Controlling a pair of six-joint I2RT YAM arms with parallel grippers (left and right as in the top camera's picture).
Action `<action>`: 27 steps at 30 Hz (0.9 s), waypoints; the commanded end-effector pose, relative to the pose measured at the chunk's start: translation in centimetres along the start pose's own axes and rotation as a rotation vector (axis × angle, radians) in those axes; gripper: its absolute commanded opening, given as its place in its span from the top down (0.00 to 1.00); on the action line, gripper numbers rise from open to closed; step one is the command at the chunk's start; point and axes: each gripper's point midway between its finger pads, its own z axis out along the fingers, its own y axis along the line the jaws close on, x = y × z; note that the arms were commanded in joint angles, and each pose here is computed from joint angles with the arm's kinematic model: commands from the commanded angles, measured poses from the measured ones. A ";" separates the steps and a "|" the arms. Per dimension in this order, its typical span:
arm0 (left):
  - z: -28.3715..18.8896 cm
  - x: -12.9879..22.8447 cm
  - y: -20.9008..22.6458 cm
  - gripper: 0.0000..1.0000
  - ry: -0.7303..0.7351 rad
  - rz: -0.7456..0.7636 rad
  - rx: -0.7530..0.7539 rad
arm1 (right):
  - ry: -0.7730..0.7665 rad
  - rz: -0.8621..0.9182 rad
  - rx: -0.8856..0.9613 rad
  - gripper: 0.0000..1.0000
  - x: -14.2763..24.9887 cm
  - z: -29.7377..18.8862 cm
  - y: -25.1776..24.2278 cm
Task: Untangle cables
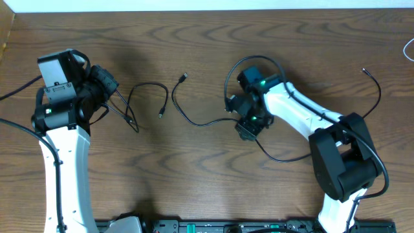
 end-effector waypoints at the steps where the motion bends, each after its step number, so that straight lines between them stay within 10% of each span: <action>1: -0.4 -0.2 -0.8 0.92 0.000 0.004 0.024 | -0.029 0.027 0.137 0.42 -1.1 0.8 -1.8; 17: -0.2 0.0 -0.8 0.92 0.009 0.005 0.018 | -0.143 -0.177 0.063 0.39 -3.9 1.4 -0.2; 27: 1.5 1.1 -1.2 0.93 0.059 0.020 0.013 | -0.113 -0.192 0.048 0.54 -3.5 2.7 -0.1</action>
